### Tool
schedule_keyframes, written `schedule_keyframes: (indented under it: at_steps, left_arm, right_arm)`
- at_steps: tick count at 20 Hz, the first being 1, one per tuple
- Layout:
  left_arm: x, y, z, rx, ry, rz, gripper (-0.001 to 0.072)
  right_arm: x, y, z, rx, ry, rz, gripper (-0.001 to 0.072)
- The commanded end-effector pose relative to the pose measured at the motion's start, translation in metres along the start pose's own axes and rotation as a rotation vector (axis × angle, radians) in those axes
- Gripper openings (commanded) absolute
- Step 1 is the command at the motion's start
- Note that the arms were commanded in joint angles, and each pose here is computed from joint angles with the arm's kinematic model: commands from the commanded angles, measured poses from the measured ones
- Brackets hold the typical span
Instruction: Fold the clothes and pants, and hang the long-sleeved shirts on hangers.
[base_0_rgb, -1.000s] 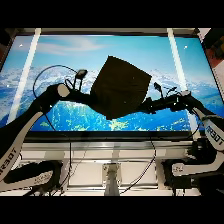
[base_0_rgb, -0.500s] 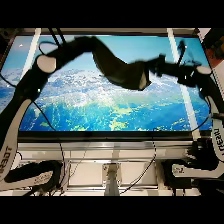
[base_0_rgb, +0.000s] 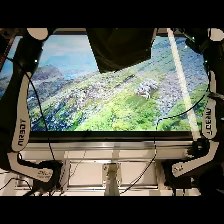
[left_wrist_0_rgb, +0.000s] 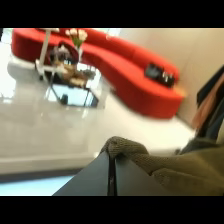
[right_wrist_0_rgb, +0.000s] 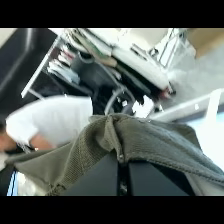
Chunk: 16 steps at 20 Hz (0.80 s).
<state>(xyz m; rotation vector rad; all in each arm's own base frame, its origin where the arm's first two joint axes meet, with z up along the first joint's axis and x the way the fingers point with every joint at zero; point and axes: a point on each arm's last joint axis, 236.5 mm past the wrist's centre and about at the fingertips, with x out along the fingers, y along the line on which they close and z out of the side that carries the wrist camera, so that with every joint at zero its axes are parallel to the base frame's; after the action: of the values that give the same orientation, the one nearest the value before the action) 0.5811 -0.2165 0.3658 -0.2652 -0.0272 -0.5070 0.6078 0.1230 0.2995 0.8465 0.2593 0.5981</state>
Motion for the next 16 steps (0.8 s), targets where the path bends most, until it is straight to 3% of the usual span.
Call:
schedule_keyframes:
  at_steps: [1,6,10,16]
  left_arm:
    - [-0.008,0.012,-0.05,0.052,0.234,-0.04,0.0006]
    - [-0.063,0.011,-0.168,0.113,0.707,-0.096,0.0005]
    - [-0.125,-0.005,-0.22,0.086,0.849,-0.094,0.0005]
    - [-0.259,-0.026,-0.301,-0.018,0.998,-0.063,0.0006]
  right_arm:
    - [-0.005,-0.025,-0.046,-0.078,0.229,-0.086,0.0019]
    - [-0.081,-0.076,-0.135,-0.03,0.7,-0.234,0.0017]
    - [-0.135,-0.09,-0.191,0.043,0.812,-0.32,0.0017]
    - [-0.248,-0.093,-0.325,0.292,0.933,-0.434,0.0018]
